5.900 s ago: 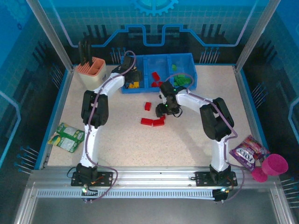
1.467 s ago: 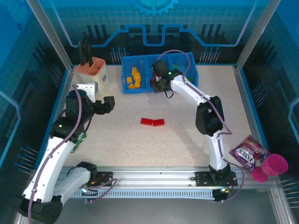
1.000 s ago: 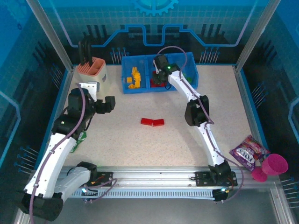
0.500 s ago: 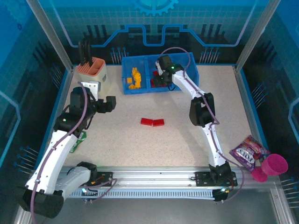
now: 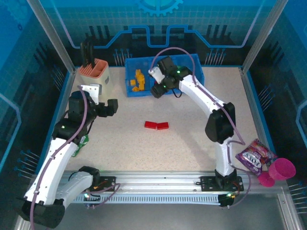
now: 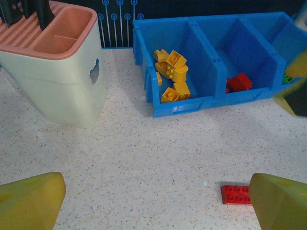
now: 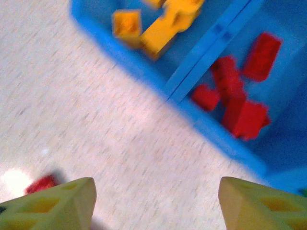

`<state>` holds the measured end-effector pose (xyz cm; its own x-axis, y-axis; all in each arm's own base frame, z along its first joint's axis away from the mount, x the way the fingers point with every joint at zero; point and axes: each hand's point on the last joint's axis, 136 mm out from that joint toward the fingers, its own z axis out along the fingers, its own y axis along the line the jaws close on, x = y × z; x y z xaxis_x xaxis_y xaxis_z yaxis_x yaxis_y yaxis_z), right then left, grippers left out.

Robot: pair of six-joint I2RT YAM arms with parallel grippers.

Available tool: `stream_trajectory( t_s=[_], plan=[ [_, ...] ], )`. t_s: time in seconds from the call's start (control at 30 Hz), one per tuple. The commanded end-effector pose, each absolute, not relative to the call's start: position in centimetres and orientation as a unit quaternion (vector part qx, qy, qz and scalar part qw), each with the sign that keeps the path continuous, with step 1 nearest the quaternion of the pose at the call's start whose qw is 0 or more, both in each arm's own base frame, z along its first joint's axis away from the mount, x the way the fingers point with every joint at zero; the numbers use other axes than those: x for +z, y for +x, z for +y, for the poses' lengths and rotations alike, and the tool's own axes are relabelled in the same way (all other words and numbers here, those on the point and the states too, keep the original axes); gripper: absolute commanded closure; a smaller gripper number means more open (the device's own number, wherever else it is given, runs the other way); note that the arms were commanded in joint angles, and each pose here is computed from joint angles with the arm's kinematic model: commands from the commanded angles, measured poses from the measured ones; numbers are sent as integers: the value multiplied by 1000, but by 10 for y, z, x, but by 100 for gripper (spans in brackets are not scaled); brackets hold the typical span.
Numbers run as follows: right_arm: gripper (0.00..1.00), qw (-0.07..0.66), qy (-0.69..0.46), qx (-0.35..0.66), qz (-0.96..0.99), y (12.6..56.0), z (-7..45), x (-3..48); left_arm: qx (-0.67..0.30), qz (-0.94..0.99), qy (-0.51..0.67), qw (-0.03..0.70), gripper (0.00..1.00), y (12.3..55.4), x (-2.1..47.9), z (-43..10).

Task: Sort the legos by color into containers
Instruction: Pick up the lego from the center of the table.

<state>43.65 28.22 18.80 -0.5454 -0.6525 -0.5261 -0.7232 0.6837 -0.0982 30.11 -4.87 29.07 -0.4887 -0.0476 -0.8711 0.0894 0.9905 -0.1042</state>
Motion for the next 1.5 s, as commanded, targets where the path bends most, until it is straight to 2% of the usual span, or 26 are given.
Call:
stream_trajectory(
  t_s=[0.0,0.07,0.2,0.63,0.87,0.97,1.0,1.07,1.13,1.17,1.33,1.47],
  plan=[
    [18,187,-539,93,816,356,274,166,-75,854,37,514,1,297,292,-53],
    [11,181,-598,99,774,324,271,148,-82,851,41,517,1,296,288,-55],
    [7,173,-650,94,734,301,262,124,-90,851,46,515,1,296,284,-58],
    [2,132,-705,74,693,306,274,64,-70,853,46,515,1,301,272,-52],
    [4,117,-718,57,684,310,281,39,-68,855,40,512,1,306,266,-49],
    [10,100,-730,29,675,312,276,24,-66,856,37,512,1,307,264,-47],
    [16,98,-732,26,674,312,275,21,-67,856,36,512,1,307,264,-47],
    [36,99,-732,23,674,313,275,19,-67,856,35,511,1,307,264,-47],
    [62,95,-733,17,673,314,273,16,-66,856,34,512,1,307,264,-46],
    [68,93,-735,10,671,315,272,14,-66,857,34,510,1,307,263,-46],
    [82,131,-726,-47,674,344,265,31,-65,855,33,514,1,307,265,-45],
    [84,205,-681,-76,699,393,254,73,-68,856,33,512,1,308,264,-46]
  ],
)
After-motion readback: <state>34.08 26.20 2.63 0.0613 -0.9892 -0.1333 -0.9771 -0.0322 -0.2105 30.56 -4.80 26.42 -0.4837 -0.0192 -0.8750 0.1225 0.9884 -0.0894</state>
